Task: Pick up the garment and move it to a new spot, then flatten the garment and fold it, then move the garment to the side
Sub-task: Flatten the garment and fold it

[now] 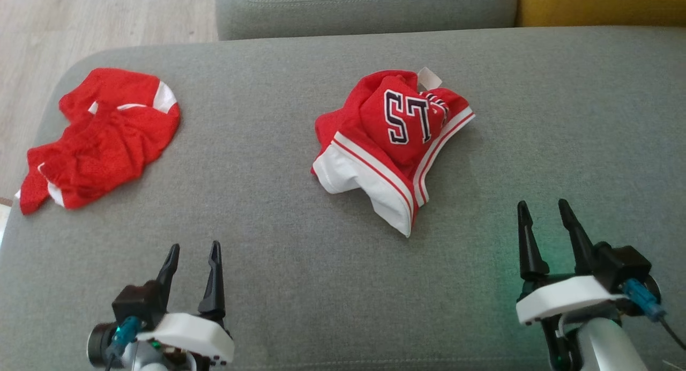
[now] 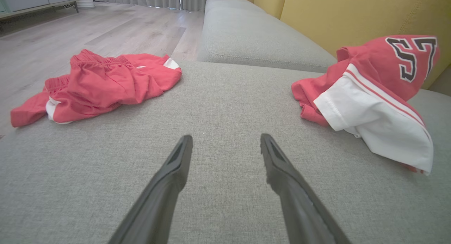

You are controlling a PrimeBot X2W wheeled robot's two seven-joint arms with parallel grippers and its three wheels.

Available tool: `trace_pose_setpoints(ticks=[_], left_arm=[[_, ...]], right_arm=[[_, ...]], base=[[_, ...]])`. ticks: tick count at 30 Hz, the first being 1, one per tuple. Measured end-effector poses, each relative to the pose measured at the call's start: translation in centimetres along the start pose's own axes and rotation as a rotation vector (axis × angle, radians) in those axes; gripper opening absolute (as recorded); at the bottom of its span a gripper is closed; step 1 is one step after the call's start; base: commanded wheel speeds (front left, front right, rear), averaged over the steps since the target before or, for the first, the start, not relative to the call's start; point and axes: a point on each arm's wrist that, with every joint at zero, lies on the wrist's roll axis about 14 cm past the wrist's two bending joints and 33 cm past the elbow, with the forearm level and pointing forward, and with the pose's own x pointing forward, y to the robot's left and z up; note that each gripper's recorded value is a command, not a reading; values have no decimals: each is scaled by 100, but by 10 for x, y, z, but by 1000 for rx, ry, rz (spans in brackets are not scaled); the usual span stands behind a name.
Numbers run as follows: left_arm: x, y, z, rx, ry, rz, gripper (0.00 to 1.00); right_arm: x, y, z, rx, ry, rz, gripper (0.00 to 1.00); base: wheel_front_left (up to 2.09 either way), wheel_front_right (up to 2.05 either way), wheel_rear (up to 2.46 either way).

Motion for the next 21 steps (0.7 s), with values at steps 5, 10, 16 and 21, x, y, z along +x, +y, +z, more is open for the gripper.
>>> trace_pose_setpoints(ticks=[5,10,16,21], left_arm=[[-1,0,-3,-1,10,-1,100],[-3,2,-8,-4,25,7,100],[-7,8,-12,-8,38,25,100],[-10,17,-14,-11,44,52,100]], right_arm=[[1,11,-3,1,9,33,100],[6,52,-13,-2,40,160,100],[15,112,-18,-23,56,350,100],[37,143,-13,-67,50,456,100]], base=[[0,0,0],[0,0,0],[0,0,0],[0,0,0]])
